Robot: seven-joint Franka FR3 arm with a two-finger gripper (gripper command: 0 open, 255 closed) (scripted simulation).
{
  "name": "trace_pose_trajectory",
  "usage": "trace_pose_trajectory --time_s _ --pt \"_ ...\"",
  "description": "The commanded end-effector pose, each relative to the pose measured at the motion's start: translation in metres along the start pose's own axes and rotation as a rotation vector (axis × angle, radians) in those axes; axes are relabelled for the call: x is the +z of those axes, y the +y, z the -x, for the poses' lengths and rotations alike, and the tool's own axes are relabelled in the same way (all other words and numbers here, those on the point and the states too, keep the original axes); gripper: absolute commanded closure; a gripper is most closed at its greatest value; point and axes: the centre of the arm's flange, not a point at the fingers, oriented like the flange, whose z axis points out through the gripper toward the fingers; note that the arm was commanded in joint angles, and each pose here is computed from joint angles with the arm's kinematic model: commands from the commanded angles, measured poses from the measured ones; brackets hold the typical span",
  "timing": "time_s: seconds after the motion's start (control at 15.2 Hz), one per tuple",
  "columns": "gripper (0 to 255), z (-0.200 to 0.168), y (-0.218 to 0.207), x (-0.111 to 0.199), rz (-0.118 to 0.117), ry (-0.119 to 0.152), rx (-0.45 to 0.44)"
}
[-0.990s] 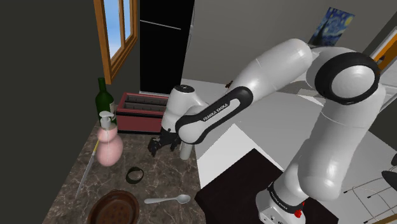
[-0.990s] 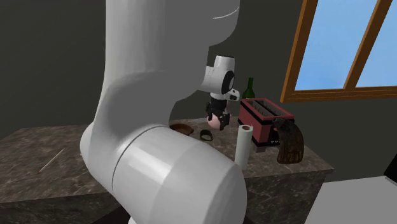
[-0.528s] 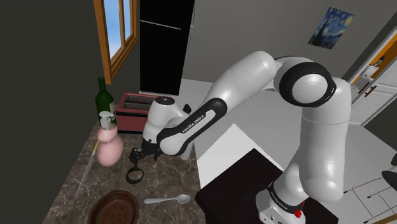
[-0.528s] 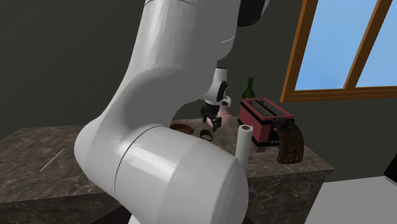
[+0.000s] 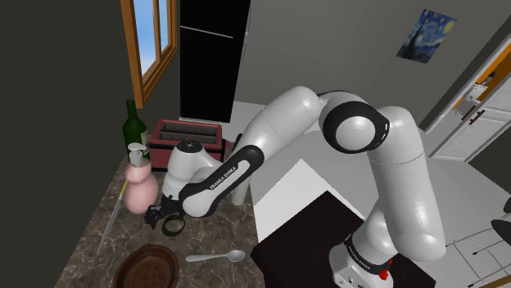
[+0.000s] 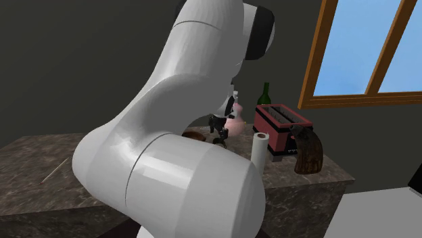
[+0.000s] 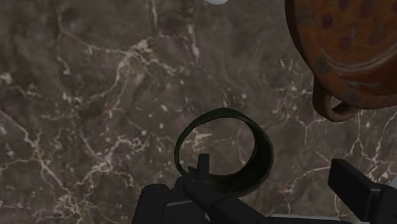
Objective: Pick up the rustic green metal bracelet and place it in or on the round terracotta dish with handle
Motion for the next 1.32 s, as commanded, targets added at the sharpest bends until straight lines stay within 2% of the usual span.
trace_pose_trajectory --time_s 0.0,0.26,0.73,0.79,1.25 --pt "0 0.0 -0.002 0.01 -0.001 0.0 0.0" --pt "0 0.0 -0.002 0.029 -0.001 0.0 0.0" --pt "0 0.0 -0.002 0.029 -0.001 0.0 0.0" --pt "255 0.0 -0.002 0.029 -0.001 0.0 0.0" --pt "255 0.001 -0.003 0.029 -0.001 0.0 0.0"
